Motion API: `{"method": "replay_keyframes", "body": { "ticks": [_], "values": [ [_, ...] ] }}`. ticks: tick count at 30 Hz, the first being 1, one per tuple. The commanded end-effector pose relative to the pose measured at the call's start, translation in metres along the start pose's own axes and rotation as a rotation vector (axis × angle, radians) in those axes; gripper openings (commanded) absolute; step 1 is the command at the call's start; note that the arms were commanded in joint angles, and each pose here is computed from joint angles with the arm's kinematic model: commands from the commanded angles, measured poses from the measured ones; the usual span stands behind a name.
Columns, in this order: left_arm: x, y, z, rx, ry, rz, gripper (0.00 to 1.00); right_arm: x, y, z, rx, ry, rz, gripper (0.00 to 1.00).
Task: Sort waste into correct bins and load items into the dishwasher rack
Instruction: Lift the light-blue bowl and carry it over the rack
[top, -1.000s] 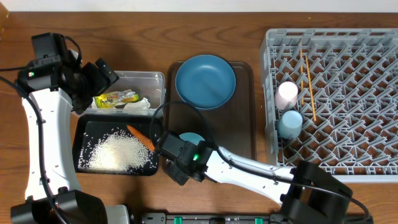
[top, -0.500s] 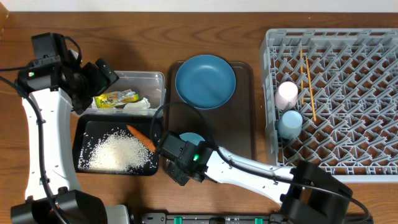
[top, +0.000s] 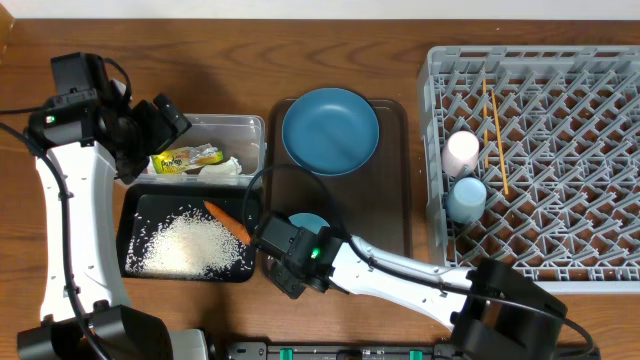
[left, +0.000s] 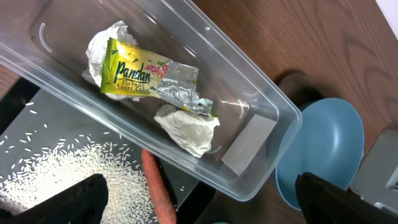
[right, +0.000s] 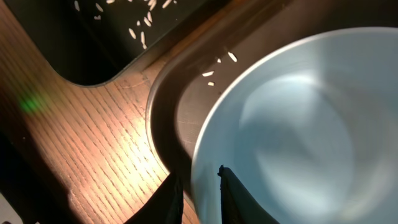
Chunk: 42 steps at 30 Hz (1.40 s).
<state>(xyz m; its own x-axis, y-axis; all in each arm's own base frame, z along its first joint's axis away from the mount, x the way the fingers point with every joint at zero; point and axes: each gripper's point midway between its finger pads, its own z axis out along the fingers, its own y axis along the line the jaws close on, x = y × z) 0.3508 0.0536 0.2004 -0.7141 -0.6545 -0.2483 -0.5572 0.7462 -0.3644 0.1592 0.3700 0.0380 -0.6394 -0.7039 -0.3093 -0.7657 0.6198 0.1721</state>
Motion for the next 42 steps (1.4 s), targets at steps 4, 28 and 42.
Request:
{"method": "replay_keyframes", "body": {
  "ticks": [4,28,42],
  "values": [
    [-0.001,0.003,-0.001,-0.010,-0.004,0.010,0.98,0.007,-0.003,0.005,0.022,0.020,-0.002,0.20],
    [-0.001,0.003,-0.001,-0.010,-0.004,0.010,0.98,-0.010,-0.001,-0.008,0.011,-0.024,0.004,0.01],
    [-0.001,0.003,-0.001,-0.010,-0.004,0.010,0.98,-0.076,-0.081,-0.187,0.011,-0.457,0.237,0.01]
  ]
}}
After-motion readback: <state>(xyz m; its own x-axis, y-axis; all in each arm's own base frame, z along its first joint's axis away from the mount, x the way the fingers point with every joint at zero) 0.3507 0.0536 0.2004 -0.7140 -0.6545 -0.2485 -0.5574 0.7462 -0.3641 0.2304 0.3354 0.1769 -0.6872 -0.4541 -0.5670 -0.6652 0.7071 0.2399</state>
